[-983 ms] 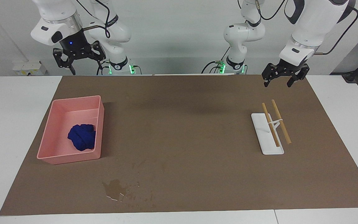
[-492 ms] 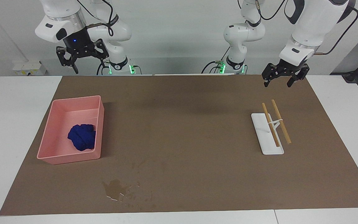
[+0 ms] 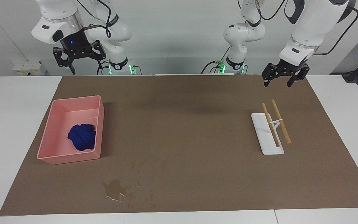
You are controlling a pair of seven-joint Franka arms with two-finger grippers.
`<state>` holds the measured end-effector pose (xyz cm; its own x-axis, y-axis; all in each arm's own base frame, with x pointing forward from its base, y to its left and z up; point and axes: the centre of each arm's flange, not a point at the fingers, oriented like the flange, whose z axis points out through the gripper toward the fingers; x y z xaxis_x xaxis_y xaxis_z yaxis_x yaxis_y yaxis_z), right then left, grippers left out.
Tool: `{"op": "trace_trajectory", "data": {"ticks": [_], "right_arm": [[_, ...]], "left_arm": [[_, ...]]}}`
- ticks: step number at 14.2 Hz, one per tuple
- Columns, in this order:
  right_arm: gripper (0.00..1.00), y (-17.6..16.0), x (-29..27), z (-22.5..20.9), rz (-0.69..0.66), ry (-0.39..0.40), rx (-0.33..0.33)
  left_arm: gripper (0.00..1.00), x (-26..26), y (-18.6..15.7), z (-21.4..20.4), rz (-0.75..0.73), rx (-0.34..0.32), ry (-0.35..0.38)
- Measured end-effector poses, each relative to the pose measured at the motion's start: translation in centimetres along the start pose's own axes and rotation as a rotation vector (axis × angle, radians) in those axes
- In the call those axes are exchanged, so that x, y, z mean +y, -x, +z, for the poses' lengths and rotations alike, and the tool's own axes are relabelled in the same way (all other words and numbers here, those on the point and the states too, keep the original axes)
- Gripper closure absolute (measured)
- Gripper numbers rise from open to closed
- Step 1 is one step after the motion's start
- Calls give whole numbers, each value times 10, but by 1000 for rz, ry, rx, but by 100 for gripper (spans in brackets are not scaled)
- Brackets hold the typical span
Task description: Wipe water with towel using both arms
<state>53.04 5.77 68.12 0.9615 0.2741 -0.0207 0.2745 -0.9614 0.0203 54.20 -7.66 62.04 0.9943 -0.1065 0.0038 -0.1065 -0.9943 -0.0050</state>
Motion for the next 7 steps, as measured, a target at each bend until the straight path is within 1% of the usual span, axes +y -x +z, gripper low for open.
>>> {"op": "trace_trajectory", "data": {"ticks": [5,7], "right_arm": [[0,2,1,-3,3,1,5],[0,2,0,-3,29,0,6]], "left_arm": [[0,0,0,0,0,0,0],[0,0,0,0,0,0,0]]}}
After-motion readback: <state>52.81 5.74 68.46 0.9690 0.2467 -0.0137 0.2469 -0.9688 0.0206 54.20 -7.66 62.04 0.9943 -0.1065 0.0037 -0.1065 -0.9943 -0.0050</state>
